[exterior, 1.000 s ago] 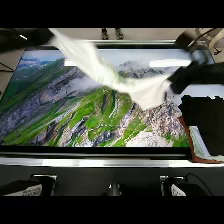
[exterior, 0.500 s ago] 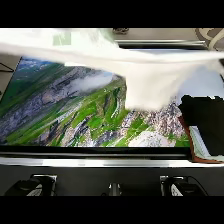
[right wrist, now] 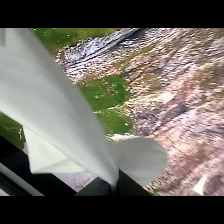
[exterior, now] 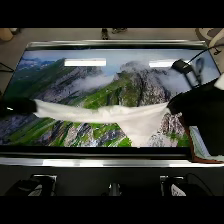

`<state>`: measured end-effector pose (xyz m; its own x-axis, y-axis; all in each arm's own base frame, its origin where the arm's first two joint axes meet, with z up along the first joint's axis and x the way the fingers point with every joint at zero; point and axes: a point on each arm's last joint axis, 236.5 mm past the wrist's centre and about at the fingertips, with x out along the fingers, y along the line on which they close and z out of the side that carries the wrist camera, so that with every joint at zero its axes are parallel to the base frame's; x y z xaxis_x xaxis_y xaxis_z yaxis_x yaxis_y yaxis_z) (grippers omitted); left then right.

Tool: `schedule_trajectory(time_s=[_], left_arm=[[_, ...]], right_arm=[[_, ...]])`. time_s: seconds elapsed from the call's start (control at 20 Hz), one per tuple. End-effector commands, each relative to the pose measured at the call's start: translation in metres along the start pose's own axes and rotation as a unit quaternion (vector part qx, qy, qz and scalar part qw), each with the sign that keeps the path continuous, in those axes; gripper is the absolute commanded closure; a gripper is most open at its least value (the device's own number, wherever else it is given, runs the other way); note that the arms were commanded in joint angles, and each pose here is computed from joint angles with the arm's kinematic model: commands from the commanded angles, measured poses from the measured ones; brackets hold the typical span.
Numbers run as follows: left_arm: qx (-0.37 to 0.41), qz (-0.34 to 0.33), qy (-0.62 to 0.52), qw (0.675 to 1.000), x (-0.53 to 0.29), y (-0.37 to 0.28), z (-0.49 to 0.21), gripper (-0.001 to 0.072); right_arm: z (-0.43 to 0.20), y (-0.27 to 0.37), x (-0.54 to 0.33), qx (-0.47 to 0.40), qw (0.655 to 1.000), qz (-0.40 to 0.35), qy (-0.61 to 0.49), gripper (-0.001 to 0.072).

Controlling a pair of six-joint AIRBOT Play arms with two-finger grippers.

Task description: Fold the shirts.

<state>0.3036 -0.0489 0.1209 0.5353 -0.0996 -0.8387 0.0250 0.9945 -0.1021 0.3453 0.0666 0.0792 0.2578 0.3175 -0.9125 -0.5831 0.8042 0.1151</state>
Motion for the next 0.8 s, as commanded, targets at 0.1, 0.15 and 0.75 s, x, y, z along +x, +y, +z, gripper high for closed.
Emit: schedule_trajectory(time_s=[0.1,0.15,0.75], left_arm=[[-0.056,-0.054,0.086,0.993,0.089,-0.02,-0.086,0.0674],[-0.056,-0.053,0.088,0.993,0.09,-0.02,-0.087,0.0674],[-0.058,-0.055,0.085,0.993,0.091,-0.02,-0.085,0.0673]], right_arm=[[0.001,-0.02,0.142,0.127,0.989,0.066,-0.026,0.0693],[0.007,-0.024,0.152,0.144,0.986,0.068,-0.038,0.0691],[-0.071,-0.039,0.101,0.122,0.983,0.123,0.06,0.0082]])
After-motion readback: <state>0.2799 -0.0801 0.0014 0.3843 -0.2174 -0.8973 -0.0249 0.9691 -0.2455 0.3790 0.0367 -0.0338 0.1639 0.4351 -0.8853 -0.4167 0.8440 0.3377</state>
